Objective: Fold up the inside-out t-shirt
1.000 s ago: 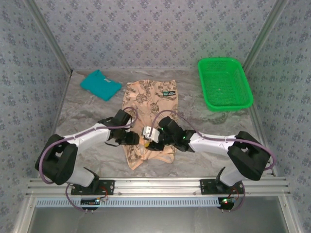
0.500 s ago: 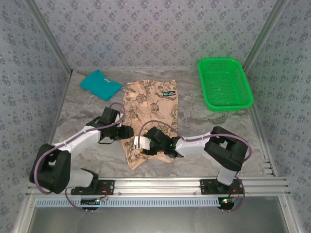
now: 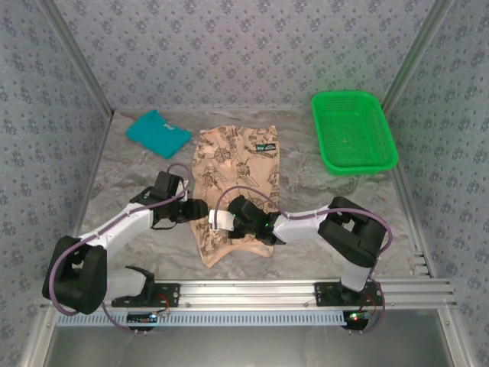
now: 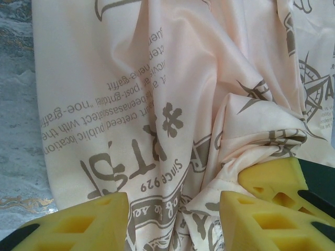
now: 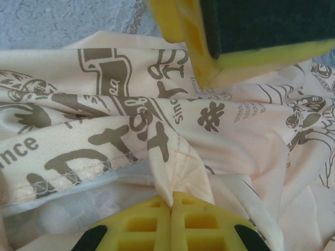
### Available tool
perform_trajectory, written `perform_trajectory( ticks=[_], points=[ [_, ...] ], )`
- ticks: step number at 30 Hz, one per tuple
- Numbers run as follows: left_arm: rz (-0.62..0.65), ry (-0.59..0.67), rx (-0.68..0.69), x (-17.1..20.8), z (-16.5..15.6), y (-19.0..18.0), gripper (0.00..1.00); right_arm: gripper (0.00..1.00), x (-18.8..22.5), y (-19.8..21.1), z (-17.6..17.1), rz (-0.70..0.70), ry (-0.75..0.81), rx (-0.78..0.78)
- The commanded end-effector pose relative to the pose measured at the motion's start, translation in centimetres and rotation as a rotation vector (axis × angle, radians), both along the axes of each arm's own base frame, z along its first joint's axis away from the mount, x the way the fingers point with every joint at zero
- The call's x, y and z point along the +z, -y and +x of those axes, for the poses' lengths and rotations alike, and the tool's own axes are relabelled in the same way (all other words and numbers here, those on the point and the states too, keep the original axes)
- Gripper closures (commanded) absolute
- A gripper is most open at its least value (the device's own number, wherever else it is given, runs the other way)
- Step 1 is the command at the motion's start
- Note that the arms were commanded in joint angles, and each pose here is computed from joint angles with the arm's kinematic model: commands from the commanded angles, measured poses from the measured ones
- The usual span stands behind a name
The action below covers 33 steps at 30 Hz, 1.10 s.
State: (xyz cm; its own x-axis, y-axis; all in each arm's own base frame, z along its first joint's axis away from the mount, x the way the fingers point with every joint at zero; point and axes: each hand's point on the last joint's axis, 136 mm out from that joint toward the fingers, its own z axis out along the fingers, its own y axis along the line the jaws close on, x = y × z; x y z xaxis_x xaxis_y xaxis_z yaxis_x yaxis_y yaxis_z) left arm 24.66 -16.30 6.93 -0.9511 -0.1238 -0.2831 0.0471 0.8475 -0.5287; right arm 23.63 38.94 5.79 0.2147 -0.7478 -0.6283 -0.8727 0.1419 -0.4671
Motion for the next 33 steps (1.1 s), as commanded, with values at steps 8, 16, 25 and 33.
perform_trajectory(
  ticks=[8, 16, 25, 33],
  points=[
    [-0.05, 0.152, -0.106, 0.9, -0.2, 1.2, 0.5, 0.96, 6.1, -1.5, 2.4, 0.203, -0.068, -0.044],
    [0.029, 0.467, -0.177, 3.6, 2.6, 2.3, 0.45, 0.92, 6.7, -1.6, 2.5, 0.265, -0.192, -0.007],
    [0.076, 0.444, -0.283, 0.6, 3.1, 4.3, 0.46, 0.86, 6.9, -1.5, 1.8, 0.303, -0.274, 0.016],
    [-0.001, 0.516, -0.355, 1.7, 1.4, 5.9, 0.46, 0.85, 6.3, -0.7, 2.2, 0.344, -0.35, -0.017]
  ],
)
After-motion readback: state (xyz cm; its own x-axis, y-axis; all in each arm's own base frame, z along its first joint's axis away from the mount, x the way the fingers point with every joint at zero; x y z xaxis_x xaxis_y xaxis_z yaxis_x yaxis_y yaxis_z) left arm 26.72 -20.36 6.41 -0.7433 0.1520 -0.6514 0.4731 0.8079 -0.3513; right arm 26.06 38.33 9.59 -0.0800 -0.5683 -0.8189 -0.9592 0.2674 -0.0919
